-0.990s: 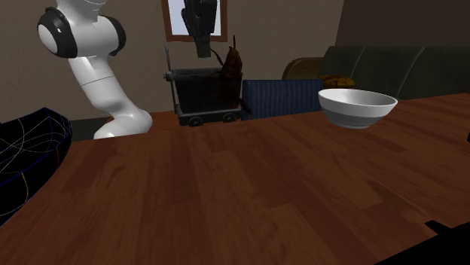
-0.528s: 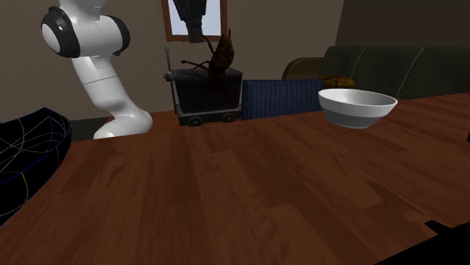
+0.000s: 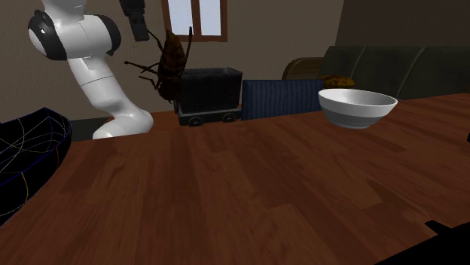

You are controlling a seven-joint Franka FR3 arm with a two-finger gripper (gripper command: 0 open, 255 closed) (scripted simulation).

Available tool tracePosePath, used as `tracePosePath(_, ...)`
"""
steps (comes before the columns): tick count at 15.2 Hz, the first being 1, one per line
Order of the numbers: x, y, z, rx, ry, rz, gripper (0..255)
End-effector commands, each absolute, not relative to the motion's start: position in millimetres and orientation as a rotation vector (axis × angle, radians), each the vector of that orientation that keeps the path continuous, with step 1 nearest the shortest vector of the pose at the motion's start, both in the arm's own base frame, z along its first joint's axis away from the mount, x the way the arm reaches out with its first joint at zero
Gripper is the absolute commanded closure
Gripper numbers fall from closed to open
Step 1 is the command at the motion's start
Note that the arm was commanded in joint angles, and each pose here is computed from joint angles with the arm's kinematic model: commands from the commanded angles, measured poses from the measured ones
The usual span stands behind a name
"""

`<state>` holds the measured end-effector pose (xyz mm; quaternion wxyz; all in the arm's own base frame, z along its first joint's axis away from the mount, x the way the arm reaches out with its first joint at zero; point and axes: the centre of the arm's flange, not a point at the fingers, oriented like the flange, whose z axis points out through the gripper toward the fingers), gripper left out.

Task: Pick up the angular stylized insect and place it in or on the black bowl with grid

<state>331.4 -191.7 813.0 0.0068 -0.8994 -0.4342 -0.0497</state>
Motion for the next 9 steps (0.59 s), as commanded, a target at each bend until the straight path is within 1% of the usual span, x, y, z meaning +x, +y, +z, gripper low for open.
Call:
tracePosePath(1,317,-214,814,-2.813,-1.360,-0.156,255)
tracePosePath(9,257,-301,818,-2.813,-1.360,-0.156,255)
